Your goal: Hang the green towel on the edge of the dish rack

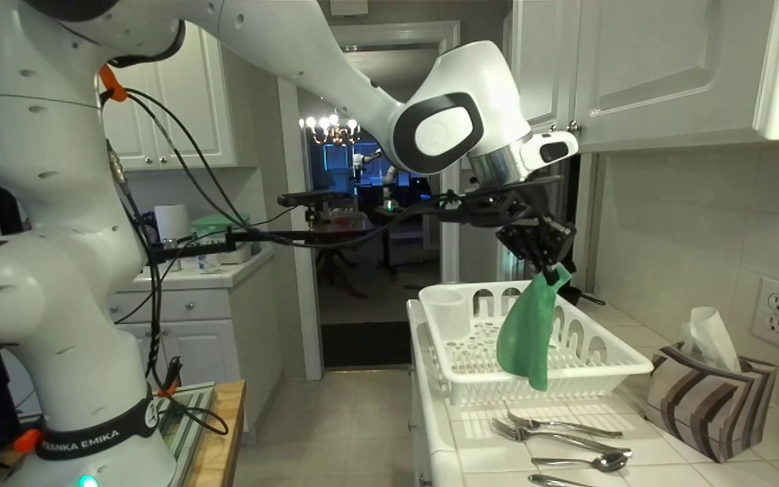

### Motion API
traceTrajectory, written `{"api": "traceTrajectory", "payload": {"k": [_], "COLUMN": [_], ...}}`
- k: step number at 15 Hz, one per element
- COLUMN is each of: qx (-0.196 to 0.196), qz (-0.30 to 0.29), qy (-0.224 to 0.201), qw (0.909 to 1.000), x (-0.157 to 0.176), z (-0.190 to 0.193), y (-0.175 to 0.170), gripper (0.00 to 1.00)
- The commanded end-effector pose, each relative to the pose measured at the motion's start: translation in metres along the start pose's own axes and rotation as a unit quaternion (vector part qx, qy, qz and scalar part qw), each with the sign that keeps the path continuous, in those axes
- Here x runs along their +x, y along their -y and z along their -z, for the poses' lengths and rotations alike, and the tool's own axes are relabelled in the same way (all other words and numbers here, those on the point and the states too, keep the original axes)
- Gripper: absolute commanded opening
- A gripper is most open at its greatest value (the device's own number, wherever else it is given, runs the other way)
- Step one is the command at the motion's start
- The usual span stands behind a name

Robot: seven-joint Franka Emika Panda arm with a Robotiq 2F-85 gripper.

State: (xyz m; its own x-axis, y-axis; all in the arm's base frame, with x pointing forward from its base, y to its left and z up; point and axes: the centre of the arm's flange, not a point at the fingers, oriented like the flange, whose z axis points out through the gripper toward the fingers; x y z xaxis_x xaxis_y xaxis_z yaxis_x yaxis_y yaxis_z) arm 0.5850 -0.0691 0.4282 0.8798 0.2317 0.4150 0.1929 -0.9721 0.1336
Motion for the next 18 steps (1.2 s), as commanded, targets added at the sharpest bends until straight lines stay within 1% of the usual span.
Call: {"api": "traceTrajectory", "payload": {"k": [1,3,4,6,7,10,15,16,18], "qx": [0.008,0.015,0.025,0.031,0.019,0.023,0.023,0.023,0.026], "qz": [0.009,0.018,0.026,0.027,0.029,0.033,0.033,0.033,0.037], "qy": [-0.019,-0.026,-0.023,-0.025,-0.026,-0.028,-0.028,-0.028,-0.033], "qw": [0.9997,0.9994,0.9991,0.9988,0.9991,0.9988,0.9988,0.9988,0.9984], "x": [0.046,0.066,0.076,0.095,0.064,0.078,0.081,0.081,0.083], "z": [-0.007,-0.013,-0.019,-0.032,-0.017,-0.032,-0.033,-0.033,-0.036], "y": [0.011,0.021,0.025,0.034,0.035,0.039,0.038,0.038,0.043], "gripper": [0.02,0.02,0.02,0.02,0.08,0.08,0.08,0.02,0.02]}}
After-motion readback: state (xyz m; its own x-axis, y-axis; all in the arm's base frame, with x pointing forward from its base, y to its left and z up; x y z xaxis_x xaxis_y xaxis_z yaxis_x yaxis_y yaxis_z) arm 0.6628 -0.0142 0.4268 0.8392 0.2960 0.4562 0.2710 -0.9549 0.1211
